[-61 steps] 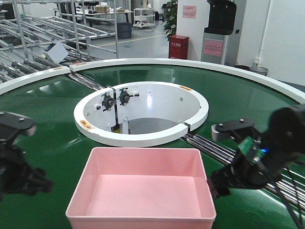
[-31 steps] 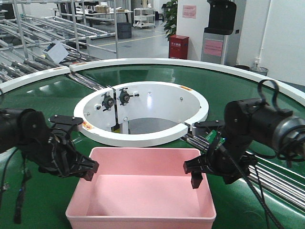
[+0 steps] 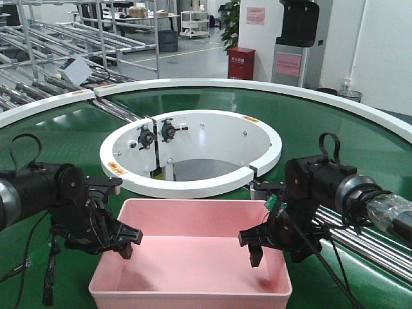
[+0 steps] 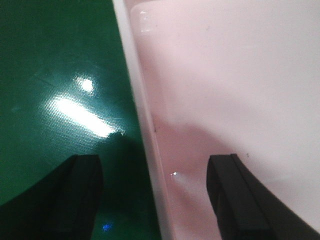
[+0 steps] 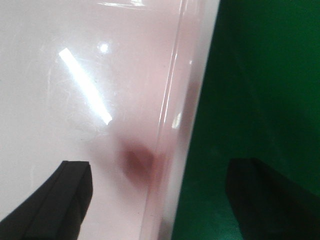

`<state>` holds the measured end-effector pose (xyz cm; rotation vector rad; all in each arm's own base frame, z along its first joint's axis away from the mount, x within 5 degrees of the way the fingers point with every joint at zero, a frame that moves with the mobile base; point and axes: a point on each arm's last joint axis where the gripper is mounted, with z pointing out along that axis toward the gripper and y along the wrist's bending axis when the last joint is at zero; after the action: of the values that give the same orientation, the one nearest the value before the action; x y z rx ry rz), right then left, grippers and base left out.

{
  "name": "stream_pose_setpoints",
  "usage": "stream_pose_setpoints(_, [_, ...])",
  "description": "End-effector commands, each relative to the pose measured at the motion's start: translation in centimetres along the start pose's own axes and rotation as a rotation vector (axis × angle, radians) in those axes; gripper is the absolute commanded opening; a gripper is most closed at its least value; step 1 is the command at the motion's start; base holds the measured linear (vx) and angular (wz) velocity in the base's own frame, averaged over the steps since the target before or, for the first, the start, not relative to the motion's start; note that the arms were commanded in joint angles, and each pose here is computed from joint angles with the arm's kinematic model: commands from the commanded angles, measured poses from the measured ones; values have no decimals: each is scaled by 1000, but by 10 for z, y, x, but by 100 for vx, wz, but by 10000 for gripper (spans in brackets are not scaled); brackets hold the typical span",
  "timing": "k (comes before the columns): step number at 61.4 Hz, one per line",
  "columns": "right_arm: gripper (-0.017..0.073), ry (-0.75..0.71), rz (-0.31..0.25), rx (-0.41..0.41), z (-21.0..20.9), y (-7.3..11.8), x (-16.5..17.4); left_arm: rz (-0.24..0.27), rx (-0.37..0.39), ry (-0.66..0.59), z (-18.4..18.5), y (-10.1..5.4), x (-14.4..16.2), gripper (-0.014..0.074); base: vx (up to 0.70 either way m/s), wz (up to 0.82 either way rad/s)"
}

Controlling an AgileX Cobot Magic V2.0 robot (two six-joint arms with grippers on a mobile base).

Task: Grab pink bin and stack on right shelf
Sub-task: 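Lower both grippers toward the side walls of the pink bin, then close both grippers on opposite bin walls and lift the bin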

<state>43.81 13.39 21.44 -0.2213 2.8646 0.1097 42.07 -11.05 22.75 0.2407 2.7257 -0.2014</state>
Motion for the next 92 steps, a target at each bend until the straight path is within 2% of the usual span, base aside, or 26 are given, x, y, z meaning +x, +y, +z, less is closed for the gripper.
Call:
stream_pose_setpoints(1, [547,-129,0,-15,-36,1,-11,-5,13,-107,-28,-6,-13,537,0,0])
stream_pose_setpoints(12, [447,-120,12,-15,-36,1,-10,-7,12,-93,-25,-6,-12,452,0,0])
stream_pose_setpoints(25, [286,-120,39,-16,-36,1,-10,-22,13,-111,-25,-6,-14,293,0,0])
stream_pose_setpoints(32, [226,-124,65,-11,-36,0,-10,-41,-12,-117,-25,-3,-14,213,0,0])
stream_pose_setpoints(35, [211,-125,68,-4,-36,-1,-10,-28,-31,-114,-25,-2,-14,185,0,0])
stream_pose_setpoints(41, [198,-125,75,-5,-36,-1,-10,-35,-68,-104,-25,2,-13,146,0,0])
stream_pose_setpoints(53, [159,-128,75,-5,-36,-1,-11,-46,-93,-108,-31,4,-13,117,0,0])
stream_pose_setpoints(62, [88,-142,75,-8,-41,-1,-11,-46,-90,-136,-44,3,-15,118,0,0])
stream_pose_setpoints(71, [13,-197,75,-17,-63,0,-11,-46,-87,-164,-64,1,-19,118,0,0])
stream_pose_setpoints(77, [4,-248,69,-28,-86,2,-9,-45,-83,-196,-80,-1,-20,119,0,0])
stream_pose_setpoints(88, [11,-381,-18,69,-134,13,-1,-41,-73,-270,-123,-6,-15,119,0,0])
stream_pose_setpoints(92, [12,-414,-26,115,-148,20,4,-32,-71,-304,-136,-9,-11,119,0,0])
